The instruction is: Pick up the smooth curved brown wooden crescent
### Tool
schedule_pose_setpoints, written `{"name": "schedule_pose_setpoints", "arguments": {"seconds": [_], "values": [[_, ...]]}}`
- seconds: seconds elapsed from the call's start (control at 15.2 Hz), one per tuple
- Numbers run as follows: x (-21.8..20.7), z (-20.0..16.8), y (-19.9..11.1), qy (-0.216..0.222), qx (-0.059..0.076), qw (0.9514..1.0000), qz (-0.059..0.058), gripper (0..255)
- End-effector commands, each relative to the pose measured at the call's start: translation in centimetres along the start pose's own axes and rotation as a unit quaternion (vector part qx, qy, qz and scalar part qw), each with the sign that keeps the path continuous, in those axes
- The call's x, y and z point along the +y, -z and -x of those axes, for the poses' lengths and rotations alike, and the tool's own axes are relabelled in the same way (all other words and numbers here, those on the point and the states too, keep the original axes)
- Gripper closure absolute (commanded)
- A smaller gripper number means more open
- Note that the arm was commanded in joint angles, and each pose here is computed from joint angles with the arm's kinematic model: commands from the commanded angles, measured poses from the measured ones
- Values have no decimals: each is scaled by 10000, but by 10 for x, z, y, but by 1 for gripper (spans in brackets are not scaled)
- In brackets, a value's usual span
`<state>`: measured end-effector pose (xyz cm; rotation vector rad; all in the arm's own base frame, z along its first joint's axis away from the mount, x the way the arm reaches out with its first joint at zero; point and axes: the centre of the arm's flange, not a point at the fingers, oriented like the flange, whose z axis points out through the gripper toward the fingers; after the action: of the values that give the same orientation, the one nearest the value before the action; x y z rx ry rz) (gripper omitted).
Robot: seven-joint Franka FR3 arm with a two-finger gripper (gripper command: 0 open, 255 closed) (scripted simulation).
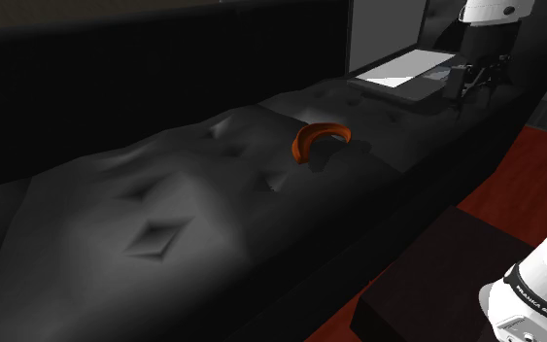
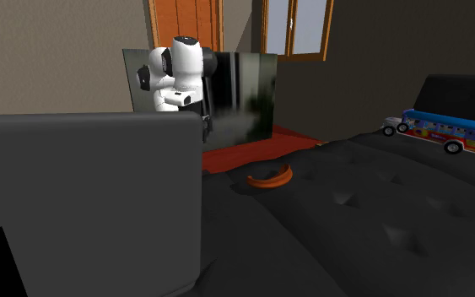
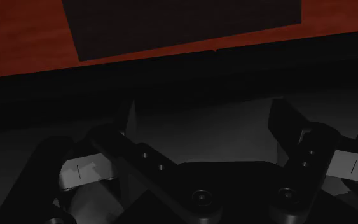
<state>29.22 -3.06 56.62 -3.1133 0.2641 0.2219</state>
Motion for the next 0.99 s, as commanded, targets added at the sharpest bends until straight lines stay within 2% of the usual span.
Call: {"name": "schedule_pose_setpoints", "arguments": {"seconds": [0.0,0.2,0.46,0.66,0.92], "values": [[0,0,0,0,0,10000,0,0],[-38,-11,-2,-603,12,9982,-10,0],[-85,-32,-4,-1404,27,9901,-24,0],[-119,-53,-6,-1999,39,9798,-34,0],[-158,-86,-7,-2780,54,9605,-48,0]]}}
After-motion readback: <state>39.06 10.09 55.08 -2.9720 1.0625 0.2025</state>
